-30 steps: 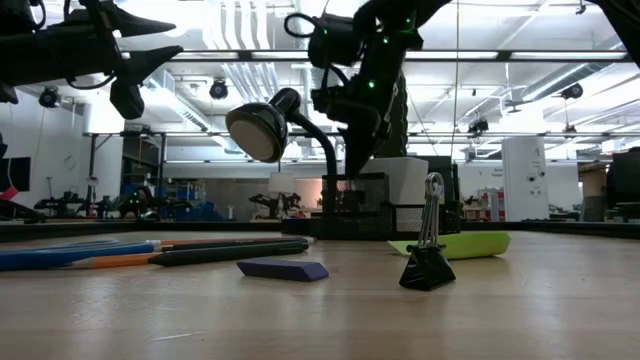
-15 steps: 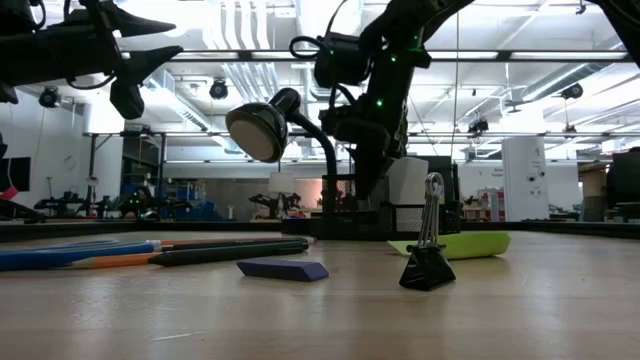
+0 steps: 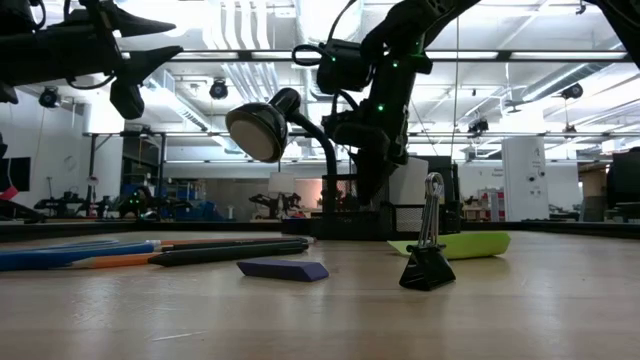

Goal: Pick and place office supplies into organizer
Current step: Put the top black binder clip into the black desk organizer, then put the left black binder clip into the black desk organizer

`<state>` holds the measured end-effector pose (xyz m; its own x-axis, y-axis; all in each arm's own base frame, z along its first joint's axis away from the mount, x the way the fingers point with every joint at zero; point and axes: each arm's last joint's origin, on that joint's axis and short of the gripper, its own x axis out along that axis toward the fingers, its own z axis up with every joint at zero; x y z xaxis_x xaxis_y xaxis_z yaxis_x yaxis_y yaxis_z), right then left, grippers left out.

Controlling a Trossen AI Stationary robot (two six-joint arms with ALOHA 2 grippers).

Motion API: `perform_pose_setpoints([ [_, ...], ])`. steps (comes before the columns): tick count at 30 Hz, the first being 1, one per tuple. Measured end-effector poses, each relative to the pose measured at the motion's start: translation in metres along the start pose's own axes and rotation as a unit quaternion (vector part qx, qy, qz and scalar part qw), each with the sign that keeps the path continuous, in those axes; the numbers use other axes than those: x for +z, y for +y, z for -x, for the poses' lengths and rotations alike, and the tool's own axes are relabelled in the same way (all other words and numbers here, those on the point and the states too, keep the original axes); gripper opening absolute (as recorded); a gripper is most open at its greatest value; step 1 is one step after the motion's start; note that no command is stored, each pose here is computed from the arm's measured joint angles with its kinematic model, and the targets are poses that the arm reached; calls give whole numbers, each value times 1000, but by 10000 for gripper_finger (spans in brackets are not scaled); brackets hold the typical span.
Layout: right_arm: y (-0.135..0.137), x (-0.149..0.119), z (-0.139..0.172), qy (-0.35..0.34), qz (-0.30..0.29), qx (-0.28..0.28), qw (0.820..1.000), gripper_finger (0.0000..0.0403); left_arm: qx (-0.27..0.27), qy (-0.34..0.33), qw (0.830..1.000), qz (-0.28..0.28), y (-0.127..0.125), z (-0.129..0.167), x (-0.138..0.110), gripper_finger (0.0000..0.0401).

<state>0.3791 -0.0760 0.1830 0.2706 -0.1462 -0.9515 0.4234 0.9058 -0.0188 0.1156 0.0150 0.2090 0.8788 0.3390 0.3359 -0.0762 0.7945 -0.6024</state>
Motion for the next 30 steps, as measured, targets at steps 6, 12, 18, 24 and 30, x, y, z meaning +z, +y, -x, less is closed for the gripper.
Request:
perform_pose_setpoints([
  [6,1,2,0,-11,-1,8,1000,8,0,0,1000,0,0,0,0,128],
  [12,1,2,-1,-10,-3,8,1000,8,0,0,1000,0,0,0,0,128],
  [18,1,2,-1,-10,-5,10,1000,17,0,0,1000,0,0,0,0,128],
  [24,1,1,-1,-9,-4,12,1000,38,0,0,1000,0,0,0,0,128],
  [30,1,1,-1,-9,-4,11,1000,53,0,0,1000,0,0,0,0,128],
])
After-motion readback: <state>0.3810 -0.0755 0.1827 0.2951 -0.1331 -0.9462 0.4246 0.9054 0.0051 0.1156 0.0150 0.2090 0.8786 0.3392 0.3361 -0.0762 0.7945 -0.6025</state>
